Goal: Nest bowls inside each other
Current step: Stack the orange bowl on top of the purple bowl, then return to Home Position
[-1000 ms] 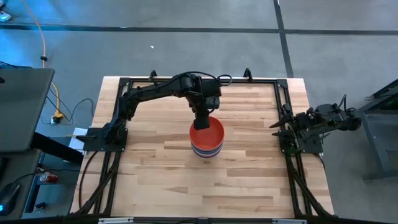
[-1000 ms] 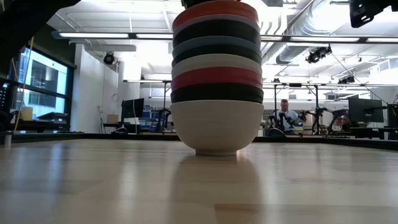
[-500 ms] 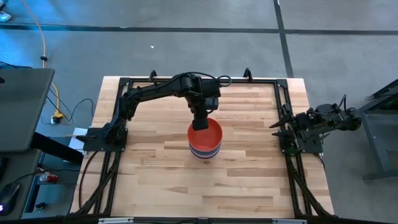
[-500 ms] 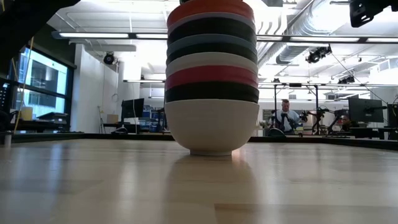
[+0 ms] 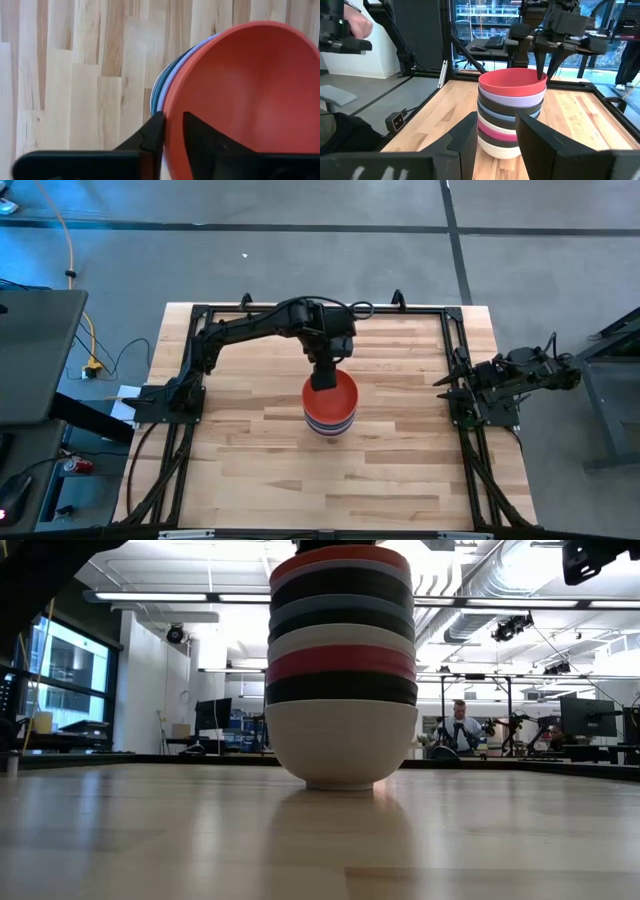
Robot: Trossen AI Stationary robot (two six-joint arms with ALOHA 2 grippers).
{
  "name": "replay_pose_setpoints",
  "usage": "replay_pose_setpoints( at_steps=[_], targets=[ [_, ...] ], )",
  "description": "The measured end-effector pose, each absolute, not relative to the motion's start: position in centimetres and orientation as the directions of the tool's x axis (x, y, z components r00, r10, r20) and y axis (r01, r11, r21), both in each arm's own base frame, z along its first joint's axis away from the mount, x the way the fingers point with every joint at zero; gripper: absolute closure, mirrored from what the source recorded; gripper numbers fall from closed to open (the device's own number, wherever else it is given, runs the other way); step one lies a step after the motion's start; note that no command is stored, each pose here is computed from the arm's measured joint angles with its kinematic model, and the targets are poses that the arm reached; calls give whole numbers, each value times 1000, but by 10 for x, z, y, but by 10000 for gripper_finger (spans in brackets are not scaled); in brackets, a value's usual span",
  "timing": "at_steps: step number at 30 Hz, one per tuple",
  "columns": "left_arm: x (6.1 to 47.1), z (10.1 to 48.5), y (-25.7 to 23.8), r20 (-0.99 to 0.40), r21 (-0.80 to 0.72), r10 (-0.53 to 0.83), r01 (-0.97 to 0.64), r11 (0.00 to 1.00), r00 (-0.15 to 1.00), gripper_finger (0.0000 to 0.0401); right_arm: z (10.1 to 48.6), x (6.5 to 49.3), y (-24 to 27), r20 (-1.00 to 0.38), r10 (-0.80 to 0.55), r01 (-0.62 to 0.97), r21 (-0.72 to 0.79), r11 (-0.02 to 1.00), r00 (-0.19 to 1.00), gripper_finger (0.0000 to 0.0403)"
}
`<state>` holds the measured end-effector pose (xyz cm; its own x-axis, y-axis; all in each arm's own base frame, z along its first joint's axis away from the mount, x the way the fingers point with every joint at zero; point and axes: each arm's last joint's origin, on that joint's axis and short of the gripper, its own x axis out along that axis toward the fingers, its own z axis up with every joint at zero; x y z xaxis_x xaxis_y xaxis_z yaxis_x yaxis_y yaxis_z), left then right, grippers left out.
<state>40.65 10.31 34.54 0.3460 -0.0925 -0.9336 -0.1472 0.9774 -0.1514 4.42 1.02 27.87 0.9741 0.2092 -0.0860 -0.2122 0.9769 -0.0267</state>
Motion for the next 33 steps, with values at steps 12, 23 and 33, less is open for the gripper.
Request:
replay_pose_setpoints(
  at_steps=[12,23,33],
  targets=[
    [408,347,101,-928,-140,-88,-120,983,363,261,280,44,10,-74,209,-212,-26,977,975,277],
    [386,390,90,-861,-124,-83,-49,991,501,235,281,44,10,-64,209,-211,-29,977,976,277],
    [329,473,45,-661,8,-92,130,992,745,235,289,45,10,14,211,-212,1,977,977,277]
  ],
)
